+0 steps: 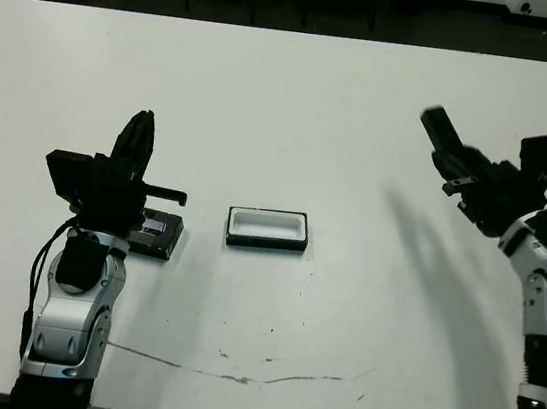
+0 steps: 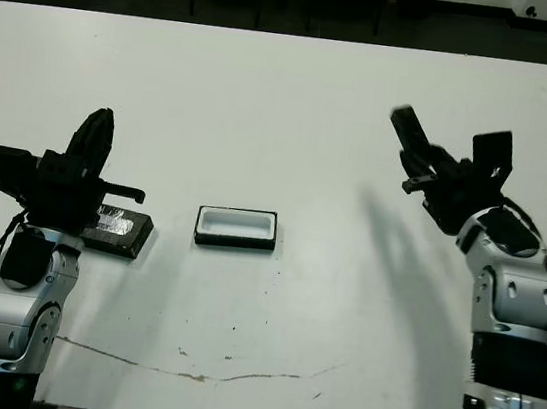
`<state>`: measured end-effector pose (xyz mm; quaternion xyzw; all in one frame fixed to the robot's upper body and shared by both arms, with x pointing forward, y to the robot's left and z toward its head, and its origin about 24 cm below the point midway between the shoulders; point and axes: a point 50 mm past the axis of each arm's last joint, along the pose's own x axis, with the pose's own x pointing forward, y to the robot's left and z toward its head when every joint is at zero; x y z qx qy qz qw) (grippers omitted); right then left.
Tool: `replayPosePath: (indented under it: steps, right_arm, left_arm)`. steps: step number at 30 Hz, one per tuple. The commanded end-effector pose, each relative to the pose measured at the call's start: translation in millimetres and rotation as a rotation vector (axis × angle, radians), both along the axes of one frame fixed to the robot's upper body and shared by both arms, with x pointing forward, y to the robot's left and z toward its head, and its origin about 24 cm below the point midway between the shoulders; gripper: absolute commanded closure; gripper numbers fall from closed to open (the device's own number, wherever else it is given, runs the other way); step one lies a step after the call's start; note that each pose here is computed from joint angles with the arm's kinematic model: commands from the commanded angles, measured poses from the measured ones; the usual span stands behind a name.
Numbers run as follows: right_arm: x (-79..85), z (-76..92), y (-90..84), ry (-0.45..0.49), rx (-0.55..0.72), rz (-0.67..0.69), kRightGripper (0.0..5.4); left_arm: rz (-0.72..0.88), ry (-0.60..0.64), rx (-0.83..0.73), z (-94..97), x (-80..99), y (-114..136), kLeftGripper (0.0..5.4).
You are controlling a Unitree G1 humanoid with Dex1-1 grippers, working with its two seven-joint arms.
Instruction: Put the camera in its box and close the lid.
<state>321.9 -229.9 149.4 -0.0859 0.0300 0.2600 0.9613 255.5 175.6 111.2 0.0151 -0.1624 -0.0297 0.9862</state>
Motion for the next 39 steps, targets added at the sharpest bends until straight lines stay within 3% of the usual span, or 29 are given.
replayPosePath:
  steps: [1, 9, 17, 24, 39]
  right_arm:
    - [0.1, 13.5, 11.0, -0.002, -0.05, 0.189, 4.8]
    - [2.7, 18.0, 45.8, 0.073, -0.217, 0.523, 4.8]
    - [0.0, 10.4, 83.7, 0.218, -0.352, 0.784, 4.8]
    - [-4.8, 4.6, 104.1, 0.336, -0.442, 0.835, 4.8]
    - [-9.1, -5.7, 116.8, 0.378, -0.501, 0.839, 4.8]
  left_arm:
    - [0.015, 0.035, 0.013, -5.8, -0.5, 3, 5.4]
    - [0.024, 0.031, 0.01, -4.4, -0.5, 4, 5.4]
    - [0.038, 0.024, 0.013, -3.0, -1.2, 9, 5.4]
    - [0.042, 0.026, 0.012, -4.8, -2.5, 10, 5.4]
    - [0.036, 0.035, 0.009, -7.1, -3.6, 7, 5.4]
